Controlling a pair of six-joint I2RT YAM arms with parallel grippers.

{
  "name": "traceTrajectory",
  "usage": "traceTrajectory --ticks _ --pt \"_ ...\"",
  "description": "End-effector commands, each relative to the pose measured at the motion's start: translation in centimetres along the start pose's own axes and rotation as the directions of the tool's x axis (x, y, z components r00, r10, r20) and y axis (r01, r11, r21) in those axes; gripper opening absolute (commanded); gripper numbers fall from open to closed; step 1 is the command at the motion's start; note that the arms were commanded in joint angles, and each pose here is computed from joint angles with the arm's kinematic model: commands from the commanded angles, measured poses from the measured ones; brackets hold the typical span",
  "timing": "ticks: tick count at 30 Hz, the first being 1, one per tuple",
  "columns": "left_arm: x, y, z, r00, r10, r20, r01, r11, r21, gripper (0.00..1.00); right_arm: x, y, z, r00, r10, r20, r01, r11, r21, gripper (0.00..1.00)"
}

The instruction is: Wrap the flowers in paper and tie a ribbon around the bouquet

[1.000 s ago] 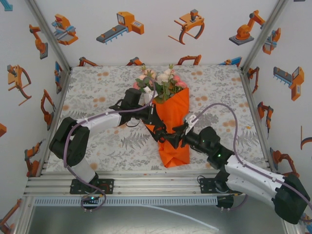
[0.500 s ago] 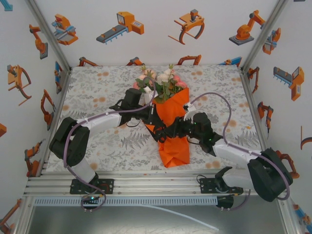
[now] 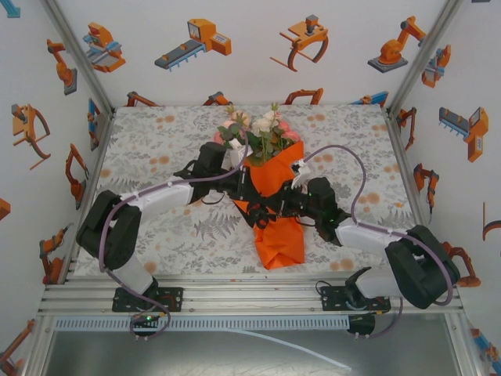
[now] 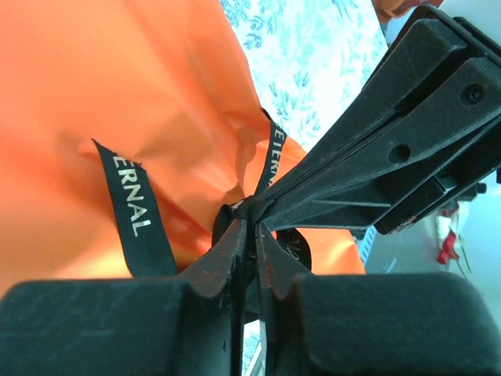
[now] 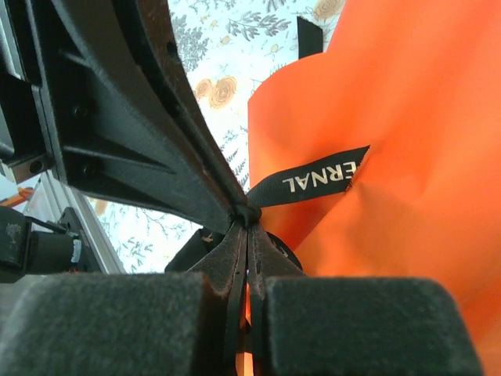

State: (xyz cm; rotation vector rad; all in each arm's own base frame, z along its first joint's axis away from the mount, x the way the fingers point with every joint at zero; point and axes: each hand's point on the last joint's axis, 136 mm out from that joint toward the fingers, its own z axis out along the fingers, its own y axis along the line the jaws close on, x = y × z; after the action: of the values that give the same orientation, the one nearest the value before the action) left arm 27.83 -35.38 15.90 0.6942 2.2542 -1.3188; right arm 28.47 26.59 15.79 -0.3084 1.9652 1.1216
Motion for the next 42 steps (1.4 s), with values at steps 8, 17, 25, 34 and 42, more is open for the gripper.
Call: traceTrajectory --ticks 8,17,25,34,42 --pt "0.1 -3.0 -6.7 0.938 -0.032 0.345 0.127 0.958 -0.257 0.31 -2.7 0.2 -0.9 0.992 -0.003 0.128 -0.001 1.0 0.026 0.0" --pt "6.4 -2.2 -5.9 0.695 -0.436 0.571 0.6 0.789 -0.129 0.25 -3.2 -0.3 -1.2 0.987 0.008 0.159 -0.017 0.998 0.057 0.0" --pt "4.9 -3.2 -3.4 0.673 -0.45 0.588 0.599 0.797 -0.076 0.39 -3.0 -0.2 -1.2 0.989 0.009 0.15 -0.017 0.999 0.05 0.0" --pt "5.7 -0.7 -1.7 0.628 -0.472 0.619 0.663 0.741 -0.107 0.44 -3.0 0.0 -1.1 0.989 0.009 0.145 -0.015 0.999 0.037 0.0" --pt "5.4 0.2 -1.3 0.617 -0.47 0.631 0.665 0.74 -0.099 0.24 -2.6 0.0 -1.3 0.99 0.013 0.137 -0.018 0.999 0.037 0.0"
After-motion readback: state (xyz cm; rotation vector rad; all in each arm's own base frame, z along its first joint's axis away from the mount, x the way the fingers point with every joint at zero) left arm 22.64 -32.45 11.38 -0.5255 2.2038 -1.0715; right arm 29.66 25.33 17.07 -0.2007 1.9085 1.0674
